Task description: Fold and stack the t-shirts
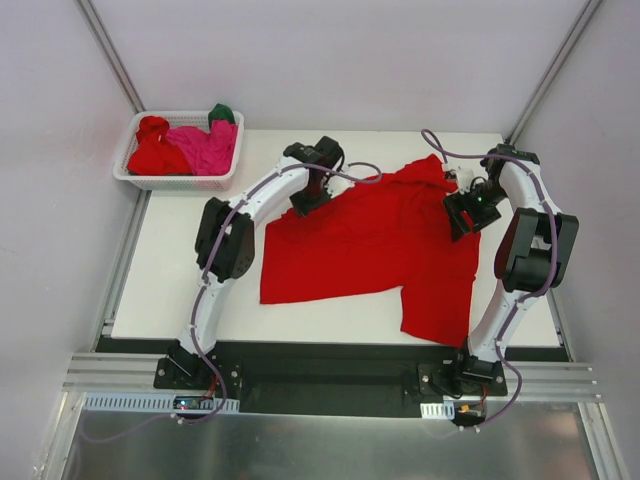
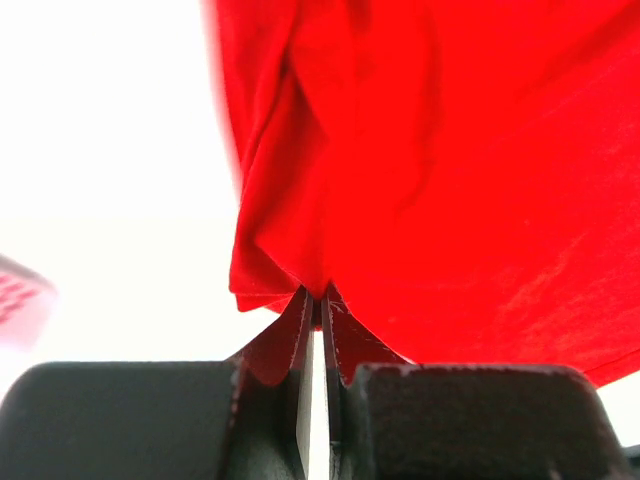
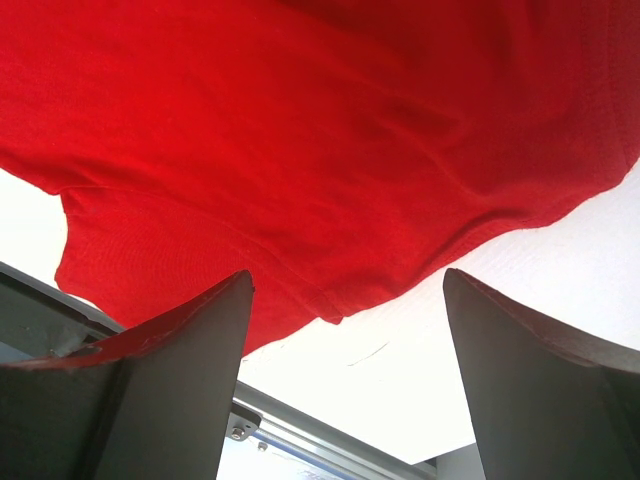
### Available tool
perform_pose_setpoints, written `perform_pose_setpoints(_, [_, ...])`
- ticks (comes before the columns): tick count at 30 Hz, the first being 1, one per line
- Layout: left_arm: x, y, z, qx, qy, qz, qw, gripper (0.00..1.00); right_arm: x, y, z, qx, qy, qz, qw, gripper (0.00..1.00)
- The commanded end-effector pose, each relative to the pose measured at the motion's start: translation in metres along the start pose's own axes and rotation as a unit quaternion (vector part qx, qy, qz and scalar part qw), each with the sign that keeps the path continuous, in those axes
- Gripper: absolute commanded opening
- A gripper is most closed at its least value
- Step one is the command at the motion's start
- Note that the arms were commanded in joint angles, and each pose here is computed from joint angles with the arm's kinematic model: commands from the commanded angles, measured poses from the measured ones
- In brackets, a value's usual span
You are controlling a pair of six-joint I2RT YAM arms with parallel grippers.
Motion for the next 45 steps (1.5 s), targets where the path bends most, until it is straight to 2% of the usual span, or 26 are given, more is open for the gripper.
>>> perform_pose_setpoints(1, [0.008,0.032,0.067,0.089,-0.039,-0.024,0.995,0.0,0.003,0.012,0.015,0.006,-0.019,0.008,1.0,0.8])
perform_pose_setpoints(10, [-0.003,0.071,0.065,0.157,-0.018,-0.02,0.987,0.0,0.001,0.014,0.018,0.005,-0.022,0.013,1.0,0.8])
perform_pose_setpoints(18, [-0.021,0.096,0.034,0.177,0.03,-0.015,0.984,0.0,-0.003,0.017,0.02,0.006,-0.022,0.016,1.0,0.8])
perform_pose_setpoints(28, [-0.03,0.101,0.0,0.175,0.063,-0.026,0.982,0.0,-0.008,0.018,0.02,0.006,-0.019,0.018,1.0,0.81])
perform_pose_setpoints(35, [-0.024,0.096,0.003,0.169,0.045,-0.025,0.984,0.0,-0.007,0.018,0.021,0.004,-0.021,0.019,1.0,0.8])
perform_pose_setpoints(39, [-0.031,0.088,0.0,0.162,0.058,-0.031,0.985,0.0,-0.007,0.019,0.02,0.006,-0.02,0.016,1.0,0.8])
perform_pose_setpoints(40, [-0.035,0.086,-0.003,0.159,0.065,-0.032,0.985,0.03,-0.006,0.019,0.02,0.007,-0.022,0.016,1.0,0.8])
perform_pose_setpoints(42, [-0.035,0.083,-0.004,0.153,0.062,-0.029,0.986,0.18,-0.006,0.018,0.021,0.007,-0.022,0.013,1.0,0.81])
perform_pose_setpoints(43, [-0.035,0.081,-0.003,0.152,0.058,-0.026,0.986,0.35,-0.006,0.018,0.02,0.006,-0.022,0.014,1.0,0.81])
perform_pose_setpoints(44, [-0.032,0.08,0.0,0.152,0.051,-0.02,0.987,0.41,-0.006,0.018,0.02,0.006,-0.021,0.013,1.0,0.8])
perform_pose_setpoints(45, [-0.03,0.079,0.003,0.153,0.045,-0.017,0.987,0.51,-0.006,0.018,0.02,0.005,-0.02,0.014,1.0,0.8])
Point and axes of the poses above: each gripper's point midway between its finger pads, its own z axis back along the fingers, its own y axis along the line the jaws close on, x = y × z, the point moved 1 cm from there along z, back along the fingers, and after that the axes turned 9 degrees about -z, right-handed, at the moved point
